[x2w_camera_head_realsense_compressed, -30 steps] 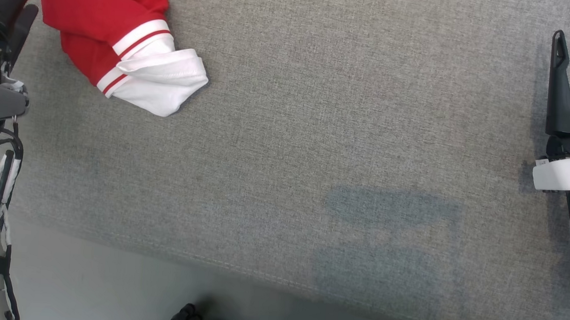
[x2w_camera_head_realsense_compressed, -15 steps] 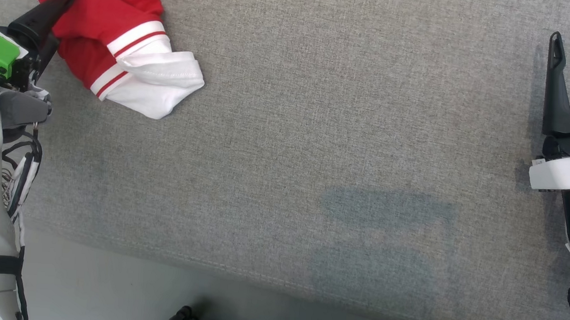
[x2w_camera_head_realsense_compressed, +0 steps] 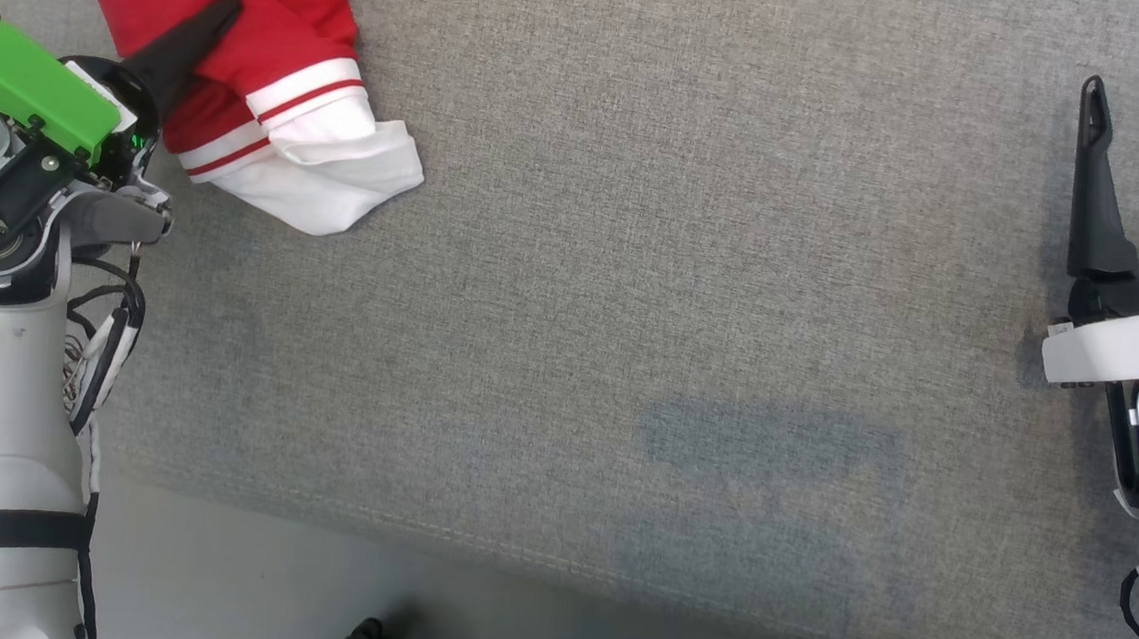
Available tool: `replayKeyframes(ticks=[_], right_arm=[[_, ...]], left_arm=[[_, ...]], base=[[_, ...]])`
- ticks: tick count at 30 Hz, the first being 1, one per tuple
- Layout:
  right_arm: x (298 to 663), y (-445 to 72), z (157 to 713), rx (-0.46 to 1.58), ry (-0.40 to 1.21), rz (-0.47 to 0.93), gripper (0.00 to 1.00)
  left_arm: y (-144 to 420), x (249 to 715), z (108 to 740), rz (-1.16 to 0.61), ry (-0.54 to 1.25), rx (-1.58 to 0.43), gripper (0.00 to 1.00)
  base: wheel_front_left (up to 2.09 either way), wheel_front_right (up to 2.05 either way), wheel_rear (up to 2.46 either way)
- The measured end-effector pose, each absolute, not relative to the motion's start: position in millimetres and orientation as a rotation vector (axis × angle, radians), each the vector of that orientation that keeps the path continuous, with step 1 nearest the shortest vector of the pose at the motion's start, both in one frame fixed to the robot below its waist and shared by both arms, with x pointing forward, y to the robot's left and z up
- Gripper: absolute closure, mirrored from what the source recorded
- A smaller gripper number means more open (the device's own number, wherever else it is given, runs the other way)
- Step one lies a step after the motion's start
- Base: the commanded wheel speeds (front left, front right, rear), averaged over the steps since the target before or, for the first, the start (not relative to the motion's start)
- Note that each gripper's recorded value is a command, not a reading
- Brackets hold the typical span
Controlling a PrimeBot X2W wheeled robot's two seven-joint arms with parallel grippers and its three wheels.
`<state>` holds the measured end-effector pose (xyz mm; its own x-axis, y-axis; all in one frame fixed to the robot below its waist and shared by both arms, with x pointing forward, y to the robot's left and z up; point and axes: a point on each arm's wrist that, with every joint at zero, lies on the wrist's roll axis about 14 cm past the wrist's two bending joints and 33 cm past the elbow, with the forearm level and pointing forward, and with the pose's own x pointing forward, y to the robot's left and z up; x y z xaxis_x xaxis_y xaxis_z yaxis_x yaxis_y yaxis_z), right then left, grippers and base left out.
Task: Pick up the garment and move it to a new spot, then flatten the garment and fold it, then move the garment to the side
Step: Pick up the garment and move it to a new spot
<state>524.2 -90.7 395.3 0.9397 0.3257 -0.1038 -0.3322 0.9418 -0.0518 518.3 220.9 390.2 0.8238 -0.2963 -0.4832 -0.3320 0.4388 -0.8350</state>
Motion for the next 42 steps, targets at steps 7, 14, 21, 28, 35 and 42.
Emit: replayKeyframes(ticks=[7, 14, 21, 28, 35, 42], right_arm=[[521.2, -89.6, 406.5, -0.060, 0.069, 0.335, 0.00], [515.4, -86.7, 417.0, -0.042, 0.048, 0.329, 0.00], [502.7, -80.9, 437.4, 0.000, 0.007, 0.318, 0.00], [486.3, -100.1, 456.6, -0.008, -0.010, 0.259, 0.00], [465.3, -119.0, 470.8, -0.005, -0.020, 0.198, 0.00], [442.4, -151.3, 485.8, -0.017, -0.037, 0.103, 0.00]], left_arm=[[209.9, 530.3, 433.6, -0.116, 0.526, -1.115, 1.00], [166.3, 536.0, 489.0, -0.338, 0.433, -1.111, 1.00], [99.8, 520.6, 541.9, -0.583, 0.387, -1.065, 1.00], [26.1, 470.1, 519.1, -0.717, 0.544, -0.966, 1.00], [-34.4, 423.2, 507.2, -0.857, 0.660, -0.940, 1.00], [-88.3, 381.7, 523.3, -1.016, 0.708, -0.983, 1.00]], base=[[0.00, 0.00, 0.00], [0.00, 0.00, 0.00], [0.00, 0.00, 0.00], [0.00, 0.00, 0.00], [0.00, 0.00, 0.00], [0.00, 0.00, 0.00]])
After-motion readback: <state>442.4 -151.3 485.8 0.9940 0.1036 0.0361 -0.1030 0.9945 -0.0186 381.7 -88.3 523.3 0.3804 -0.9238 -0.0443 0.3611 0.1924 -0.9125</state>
